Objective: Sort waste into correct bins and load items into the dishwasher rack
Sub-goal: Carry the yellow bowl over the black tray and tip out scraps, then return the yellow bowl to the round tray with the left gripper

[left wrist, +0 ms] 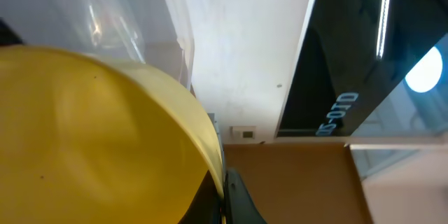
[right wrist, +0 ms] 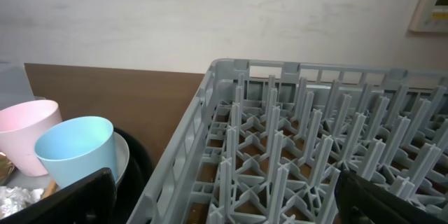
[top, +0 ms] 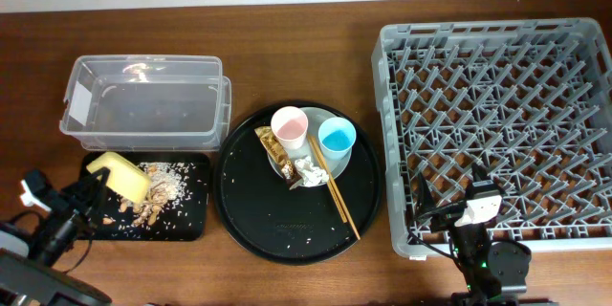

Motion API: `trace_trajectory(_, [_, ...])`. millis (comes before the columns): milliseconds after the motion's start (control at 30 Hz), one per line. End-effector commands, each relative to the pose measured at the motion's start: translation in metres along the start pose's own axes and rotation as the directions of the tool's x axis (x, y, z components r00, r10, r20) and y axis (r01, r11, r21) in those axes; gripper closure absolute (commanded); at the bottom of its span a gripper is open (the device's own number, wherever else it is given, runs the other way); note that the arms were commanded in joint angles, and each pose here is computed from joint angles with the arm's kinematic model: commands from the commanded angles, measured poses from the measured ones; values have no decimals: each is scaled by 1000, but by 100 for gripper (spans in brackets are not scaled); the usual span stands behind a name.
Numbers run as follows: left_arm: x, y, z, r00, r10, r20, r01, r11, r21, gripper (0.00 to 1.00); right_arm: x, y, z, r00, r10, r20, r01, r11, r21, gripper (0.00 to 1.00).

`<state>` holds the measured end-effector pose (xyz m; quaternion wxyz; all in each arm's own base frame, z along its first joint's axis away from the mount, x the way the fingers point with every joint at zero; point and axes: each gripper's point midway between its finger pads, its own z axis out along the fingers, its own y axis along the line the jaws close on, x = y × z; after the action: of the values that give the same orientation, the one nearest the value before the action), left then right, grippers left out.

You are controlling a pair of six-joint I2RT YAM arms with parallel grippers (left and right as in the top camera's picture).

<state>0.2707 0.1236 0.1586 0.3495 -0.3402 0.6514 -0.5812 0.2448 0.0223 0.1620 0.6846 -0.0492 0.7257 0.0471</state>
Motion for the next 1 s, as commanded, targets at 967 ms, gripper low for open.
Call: trace_trajectory(967, [139,-121,65,712,459,-531,-534,845,16,99,2,-2,0,1000,-2,-4,2,1000,11,2])
